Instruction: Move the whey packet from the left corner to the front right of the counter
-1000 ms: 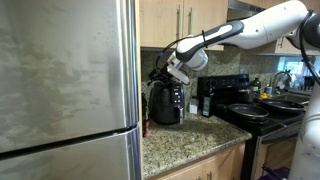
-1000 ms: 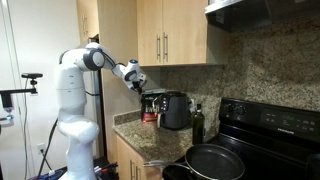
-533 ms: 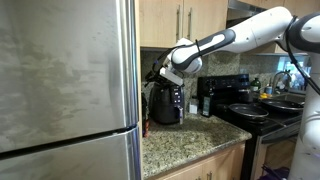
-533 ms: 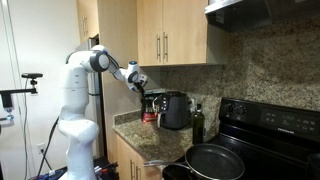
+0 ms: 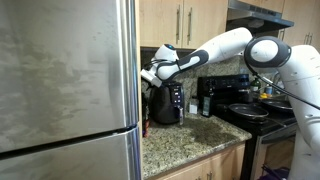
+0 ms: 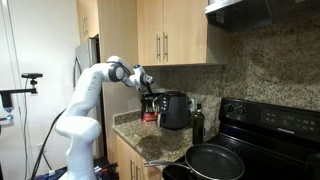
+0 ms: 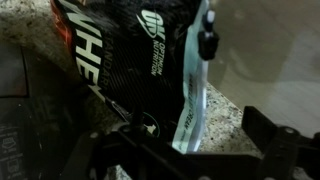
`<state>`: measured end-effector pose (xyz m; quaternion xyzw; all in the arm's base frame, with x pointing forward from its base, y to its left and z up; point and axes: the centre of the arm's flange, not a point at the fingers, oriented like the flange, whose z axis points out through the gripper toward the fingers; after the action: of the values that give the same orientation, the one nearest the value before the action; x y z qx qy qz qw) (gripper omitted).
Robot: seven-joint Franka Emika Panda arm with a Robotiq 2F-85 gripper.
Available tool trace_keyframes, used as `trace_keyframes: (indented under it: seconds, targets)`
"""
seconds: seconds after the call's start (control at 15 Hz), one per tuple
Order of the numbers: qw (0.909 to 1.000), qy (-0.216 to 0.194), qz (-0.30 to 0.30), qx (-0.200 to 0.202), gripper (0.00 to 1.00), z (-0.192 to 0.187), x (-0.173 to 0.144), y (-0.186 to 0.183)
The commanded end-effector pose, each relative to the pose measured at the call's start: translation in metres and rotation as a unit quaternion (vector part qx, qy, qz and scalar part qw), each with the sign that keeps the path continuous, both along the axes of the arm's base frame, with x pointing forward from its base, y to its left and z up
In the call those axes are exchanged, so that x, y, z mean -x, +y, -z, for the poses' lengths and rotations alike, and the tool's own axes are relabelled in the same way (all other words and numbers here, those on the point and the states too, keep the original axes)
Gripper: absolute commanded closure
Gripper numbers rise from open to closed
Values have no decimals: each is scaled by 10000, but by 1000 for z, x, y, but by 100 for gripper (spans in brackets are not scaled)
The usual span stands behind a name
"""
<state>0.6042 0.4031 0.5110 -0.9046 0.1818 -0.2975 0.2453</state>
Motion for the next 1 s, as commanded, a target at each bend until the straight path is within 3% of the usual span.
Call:
trace_keyframes:
  seconds: [0.0, 0.33, 0.4, 0.47, 0.93]
  targets:
    - [9984, 535, -36, 161, 0, -5, -43, 34]
    - [9930, 1085, -302, 349, 0, 4, -47, 45]
    - [9919, 1127, -305, 502, 25, 13, -47, 42]
    - [9910, 1157, -320, 588, 26, 19, -47, 39]
    - [9921, 824, -736, 587, 76, 43, -23, 33]
